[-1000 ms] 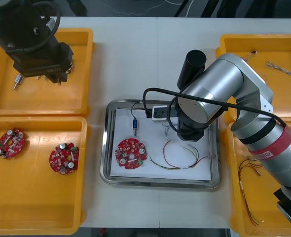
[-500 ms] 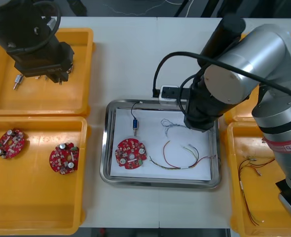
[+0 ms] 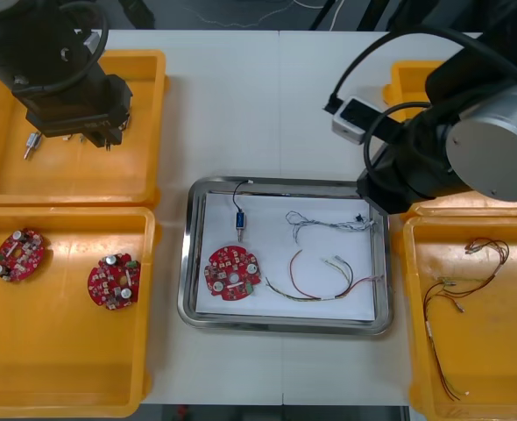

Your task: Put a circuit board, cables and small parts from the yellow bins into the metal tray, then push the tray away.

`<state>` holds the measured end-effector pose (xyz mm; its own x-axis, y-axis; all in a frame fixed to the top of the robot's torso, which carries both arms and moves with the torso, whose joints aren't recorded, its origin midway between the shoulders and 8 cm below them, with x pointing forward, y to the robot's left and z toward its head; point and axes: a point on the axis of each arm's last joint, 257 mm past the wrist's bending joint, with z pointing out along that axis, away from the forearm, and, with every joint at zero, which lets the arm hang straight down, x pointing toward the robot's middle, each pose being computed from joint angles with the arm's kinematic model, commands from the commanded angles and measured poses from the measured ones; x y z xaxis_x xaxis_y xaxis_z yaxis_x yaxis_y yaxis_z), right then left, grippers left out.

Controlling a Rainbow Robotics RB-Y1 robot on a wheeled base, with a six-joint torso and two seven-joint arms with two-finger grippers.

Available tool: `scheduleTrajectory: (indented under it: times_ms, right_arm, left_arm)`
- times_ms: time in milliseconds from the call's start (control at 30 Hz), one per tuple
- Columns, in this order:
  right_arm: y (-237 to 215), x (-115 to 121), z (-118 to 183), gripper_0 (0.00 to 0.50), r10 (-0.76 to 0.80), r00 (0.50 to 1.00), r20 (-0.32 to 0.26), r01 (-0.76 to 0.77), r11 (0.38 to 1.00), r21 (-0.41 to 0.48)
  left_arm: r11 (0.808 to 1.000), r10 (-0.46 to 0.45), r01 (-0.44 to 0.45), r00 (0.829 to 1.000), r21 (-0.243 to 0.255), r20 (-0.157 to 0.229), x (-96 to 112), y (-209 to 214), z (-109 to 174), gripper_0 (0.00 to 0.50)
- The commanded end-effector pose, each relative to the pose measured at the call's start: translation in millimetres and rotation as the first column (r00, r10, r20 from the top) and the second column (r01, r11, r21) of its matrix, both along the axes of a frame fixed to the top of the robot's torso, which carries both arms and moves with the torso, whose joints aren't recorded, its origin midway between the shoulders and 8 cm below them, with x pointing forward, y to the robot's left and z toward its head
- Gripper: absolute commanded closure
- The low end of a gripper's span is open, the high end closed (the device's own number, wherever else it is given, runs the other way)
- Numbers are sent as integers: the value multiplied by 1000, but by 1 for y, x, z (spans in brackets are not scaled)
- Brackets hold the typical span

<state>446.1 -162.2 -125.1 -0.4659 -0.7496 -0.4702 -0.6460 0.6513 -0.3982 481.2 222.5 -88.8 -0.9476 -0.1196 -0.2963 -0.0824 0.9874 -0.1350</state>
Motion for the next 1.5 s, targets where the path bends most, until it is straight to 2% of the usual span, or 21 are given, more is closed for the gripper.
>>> scheduleTrajectory:
  times_ms: [33,200,367,567,700,833,1033,1200,1500]
  right_arm:
    - [-58,-11,4,0,-197,979,47,196,980,20]
    - [-91,-20,5,0,-346,938,9,343,931,125]
    - [-121,-28,11,0,-476,877,-61,475,842,256]
    - [-160,-37,15,0,-594,799,-98,590,741,319]
    - [-182,-43,15,0,-634,767,-99,629,711,316]
    - [-206,-49,14,0,-676,728,-114,671,669,319]
    - [-227,-62,-3,0,-702,693,-160,714,639,286]
    - [-238,-82,-28,0,-710,665,-232,746,619,246]
    - [-243,-94,-45,0,-717,641,-273,767,605,213]
  left_arm:
    - [999,32,-29,996,-44,79,8,-9,37,500]
    - [998,31,-27,996,-48,81,8,-12,38,500]
    - [998,26,-21,996,-57,89,7,-25,36,500]
    - [996,37,-29,995,-79,97,8,-45,34,500]
    - [994,52,-41,993,-103,105,9,-63,33,500]
    - [993,30,-17,994,-118,108,7,-85,29,500]
    - [996,-15,25,993,-82,119,5,-113,14,500]
    - [995,-55,66,989,-74,135,3,-143,-1,500]
    - [990,-114,125,980,-63,164,-3,-186,-27,500]
